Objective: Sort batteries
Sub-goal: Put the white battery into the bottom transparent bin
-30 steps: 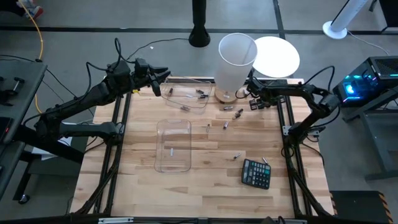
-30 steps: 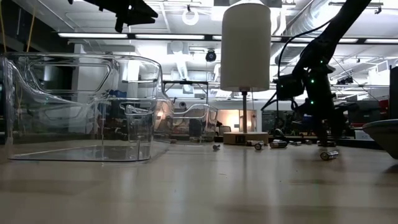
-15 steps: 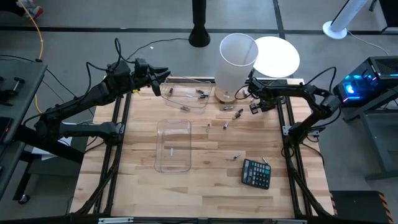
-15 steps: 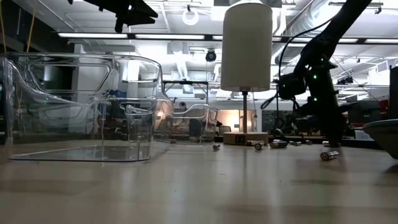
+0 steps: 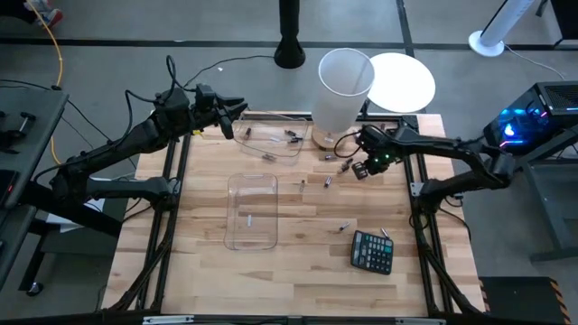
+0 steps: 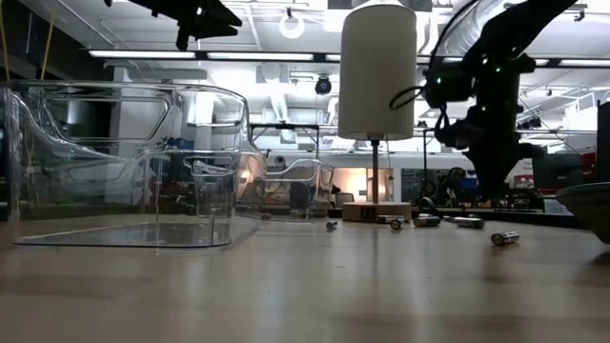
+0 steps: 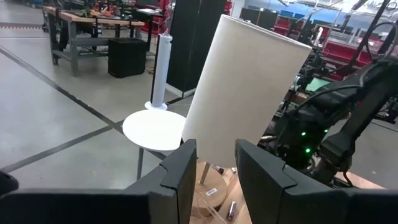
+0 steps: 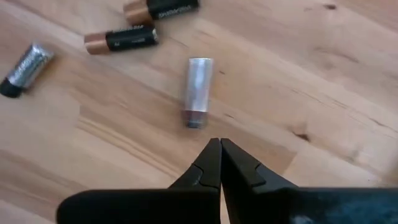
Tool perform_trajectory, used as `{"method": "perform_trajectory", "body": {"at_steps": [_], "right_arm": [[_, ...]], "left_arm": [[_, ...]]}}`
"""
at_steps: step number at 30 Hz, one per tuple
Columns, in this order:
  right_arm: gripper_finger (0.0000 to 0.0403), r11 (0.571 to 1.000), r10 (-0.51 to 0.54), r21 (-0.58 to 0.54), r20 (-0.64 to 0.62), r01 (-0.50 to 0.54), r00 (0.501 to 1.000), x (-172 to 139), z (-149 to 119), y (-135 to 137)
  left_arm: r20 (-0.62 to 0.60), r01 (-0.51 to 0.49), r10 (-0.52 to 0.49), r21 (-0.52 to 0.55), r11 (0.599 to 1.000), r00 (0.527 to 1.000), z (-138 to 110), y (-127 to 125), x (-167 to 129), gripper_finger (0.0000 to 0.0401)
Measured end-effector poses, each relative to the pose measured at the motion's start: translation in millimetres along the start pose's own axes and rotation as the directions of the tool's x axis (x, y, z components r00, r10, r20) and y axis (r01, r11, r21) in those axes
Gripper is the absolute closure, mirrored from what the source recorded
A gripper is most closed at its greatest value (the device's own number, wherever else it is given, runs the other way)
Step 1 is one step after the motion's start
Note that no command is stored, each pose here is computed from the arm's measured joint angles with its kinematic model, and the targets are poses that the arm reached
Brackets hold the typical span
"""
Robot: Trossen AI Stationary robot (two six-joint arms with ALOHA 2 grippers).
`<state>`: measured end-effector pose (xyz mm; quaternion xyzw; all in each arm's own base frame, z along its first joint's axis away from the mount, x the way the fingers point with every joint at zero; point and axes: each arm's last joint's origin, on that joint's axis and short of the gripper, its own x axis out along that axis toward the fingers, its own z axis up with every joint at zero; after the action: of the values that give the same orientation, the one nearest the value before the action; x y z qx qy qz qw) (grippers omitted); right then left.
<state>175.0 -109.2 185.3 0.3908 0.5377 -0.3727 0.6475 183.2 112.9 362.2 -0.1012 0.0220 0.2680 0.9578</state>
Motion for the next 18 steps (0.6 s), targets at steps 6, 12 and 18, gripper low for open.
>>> {"method": "perform_trajectory", "body": {"at_steps": [6, 12, 18], "right_arm": [[0.0401, 0.997, 0.076, 0.024, 0.059, -0.077, 0.995, -3.6, -3.4, 15.9], [0.0402, 0.992, 0.116, 0.025, 0.147, -0.121, 0.982, 6.0, -3.5, 42.6], [0.0393, 0.981, -0.122, 0.172, 0.181, 0.091, 0.976, 5.9, 0.2, 19.3]], "left_arm": [[0.0, 0.0, 0.0, -0.001, 1.0, 1.0, 0.0, 0.0, 0.0, 0.0295], [-0.003, 0.0, 0.0, -0.026, 1.0, 1.0, -0.3, 0.0, 0.0, 0.0295], [-0.003, 0.002, -0.002, -0.026, 1.0, 1.0, -0.3, -0.2, 0.0, 0.0295]]}}
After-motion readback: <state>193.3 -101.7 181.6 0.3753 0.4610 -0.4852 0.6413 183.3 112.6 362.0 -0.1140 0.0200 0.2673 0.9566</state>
